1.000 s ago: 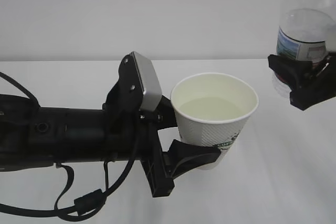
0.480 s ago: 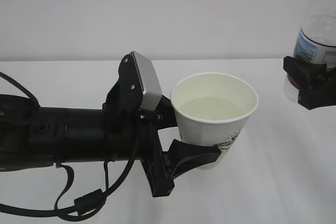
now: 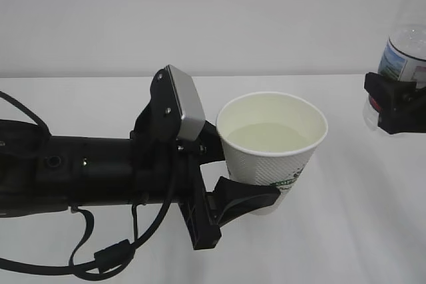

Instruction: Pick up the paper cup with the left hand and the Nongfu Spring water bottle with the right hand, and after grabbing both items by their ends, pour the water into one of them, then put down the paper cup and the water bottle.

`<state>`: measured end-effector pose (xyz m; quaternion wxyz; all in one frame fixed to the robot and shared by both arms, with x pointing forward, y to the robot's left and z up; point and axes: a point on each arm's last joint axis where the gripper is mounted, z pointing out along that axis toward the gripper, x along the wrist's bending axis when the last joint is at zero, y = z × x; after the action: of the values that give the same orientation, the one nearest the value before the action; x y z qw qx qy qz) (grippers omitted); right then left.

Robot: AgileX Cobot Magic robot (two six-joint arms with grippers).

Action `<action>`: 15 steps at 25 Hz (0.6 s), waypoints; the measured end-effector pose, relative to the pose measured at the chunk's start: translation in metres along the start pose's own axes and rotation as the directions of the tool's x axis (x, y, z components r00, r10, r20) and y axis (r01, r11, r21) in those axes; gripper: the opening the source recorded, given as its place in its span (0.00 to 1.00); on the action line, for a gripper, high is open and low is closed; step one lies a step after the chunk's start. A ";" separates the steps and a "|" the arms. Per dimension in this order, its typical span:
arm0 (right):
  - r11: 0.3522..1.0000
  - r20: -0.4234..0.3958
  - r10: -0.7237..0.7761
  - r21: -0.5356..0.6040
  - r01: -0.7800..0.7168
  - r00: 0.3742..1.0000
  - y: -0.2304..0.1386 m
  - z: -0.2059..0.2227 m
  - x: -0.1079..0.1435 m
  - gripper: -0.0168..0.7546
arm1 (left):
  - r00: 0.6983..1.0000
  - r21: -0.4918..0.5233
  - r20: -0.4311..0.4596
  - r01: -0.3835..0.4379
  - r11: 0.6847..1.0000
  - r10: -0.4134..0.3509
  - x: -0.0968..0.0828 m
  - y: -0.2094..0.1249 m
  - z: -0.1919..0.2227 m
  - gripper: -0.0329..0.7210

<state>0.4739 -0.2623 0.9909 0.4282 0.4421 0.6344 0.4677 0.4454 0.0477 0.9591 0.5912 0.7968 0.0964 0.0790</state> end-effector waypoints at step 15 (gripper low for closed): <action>0.999 0.017 0.035 -0.041 -0.034 0.999 -0.006 0.010 -0.001 0.70 | 0.992 -0.057 -0.112 0.052 0.997 -0.058 0.010 0.005 -0.001 0.71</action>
<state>0.4828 -0.2624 0.9831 0.4347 0.4482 0.6132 0.4839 0.4553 0.0496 0.9638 0.6080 0.7718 0.1496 0.1103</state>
